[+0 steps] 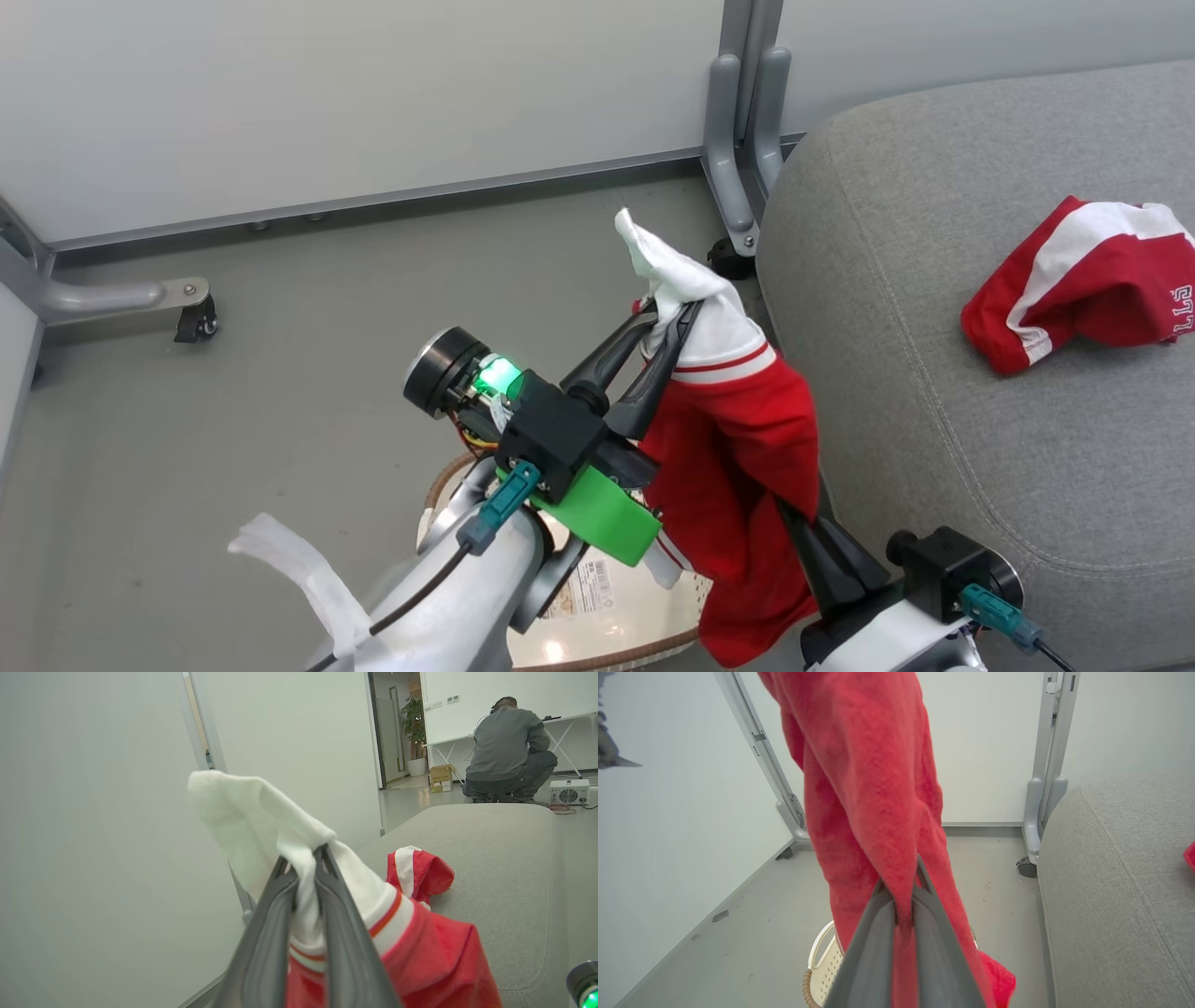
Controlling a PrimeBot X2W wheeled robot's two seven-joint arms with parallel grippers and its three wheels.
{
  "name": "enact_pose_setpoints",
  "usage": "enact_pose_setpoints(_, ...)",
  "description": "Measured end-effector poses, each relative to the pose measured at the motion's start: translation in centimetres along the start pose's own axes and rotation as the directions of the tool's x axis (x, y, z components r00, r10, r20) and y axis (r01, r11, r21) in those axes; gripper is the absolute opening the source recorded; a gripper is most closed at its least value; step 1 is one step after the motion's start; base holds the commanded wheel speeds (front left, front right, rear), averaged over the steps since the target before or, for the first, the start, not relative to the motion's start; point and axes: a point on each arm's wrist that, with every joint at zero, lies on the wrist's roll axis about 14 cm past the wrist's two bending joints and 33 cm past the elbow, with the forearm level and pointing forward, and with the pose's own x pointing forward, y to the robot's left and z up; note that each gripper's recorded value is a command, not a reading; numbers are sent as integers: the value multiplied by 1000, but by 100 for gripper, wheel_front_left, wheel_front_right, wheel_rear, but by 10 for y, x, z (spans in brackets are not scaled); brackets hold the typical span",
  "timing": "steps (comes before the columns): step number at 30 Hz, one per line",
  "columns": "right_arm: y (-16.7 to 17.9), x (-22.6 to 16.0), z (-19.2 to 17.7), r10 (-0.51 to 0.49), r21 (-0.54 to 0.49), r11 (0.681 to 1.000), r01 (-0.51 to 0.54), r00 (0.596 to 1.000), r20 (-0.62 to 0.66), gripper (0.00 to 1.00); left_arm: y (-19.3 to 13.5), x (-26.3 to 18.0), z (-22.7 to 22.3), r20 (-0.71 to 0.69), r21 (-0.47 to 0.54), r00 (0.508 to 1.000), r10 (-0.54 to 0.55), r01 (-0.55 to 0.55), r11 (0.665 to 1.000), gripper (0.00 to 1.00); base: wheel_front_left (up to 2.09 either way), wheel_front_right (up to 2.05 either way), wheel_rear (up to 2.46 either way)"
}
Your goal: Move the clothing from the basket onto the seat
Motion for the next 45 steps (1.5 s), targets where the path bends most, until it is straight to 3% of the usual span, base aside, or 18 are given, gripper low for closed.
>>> enact_pose_setpoints(1,0,0,0,0,0,1000,0,1000,0,0,2,0,0,0,5,1000,8,-8,1000,48,0,0,0)
enact_pose_setpoints(2,-1,0,0,-1,0,1000,1,1000,0,0,4,0,0,0,10,1000,11,-11,1000,100,0,0,0)
enact_pose_setpoints(18,-3,2,1,-7,3,1000,7,1000,4,0,14,-5,-16,-48,25,998,41,-40,999,100,0,0,0)
enact_pose_setpoints(25,-5,3,3,-10,3,1000,10,1000,9,0,22,-10,-34,-102,-24,993,66,-69,997,100,0,0,0)
enact_pose_setpoints(31,-10,9,17,-18,-5,1000,18,998,52,0,29,-21,-61,-176,-75,979,101,-116,990,100,0,0,0)
enact_pose_setpoints(45,-34,14,63,-96,-5,995,99,976,194,0,51,-44,-101,-262,-92,947,186,-217,972,100,0,0,0)
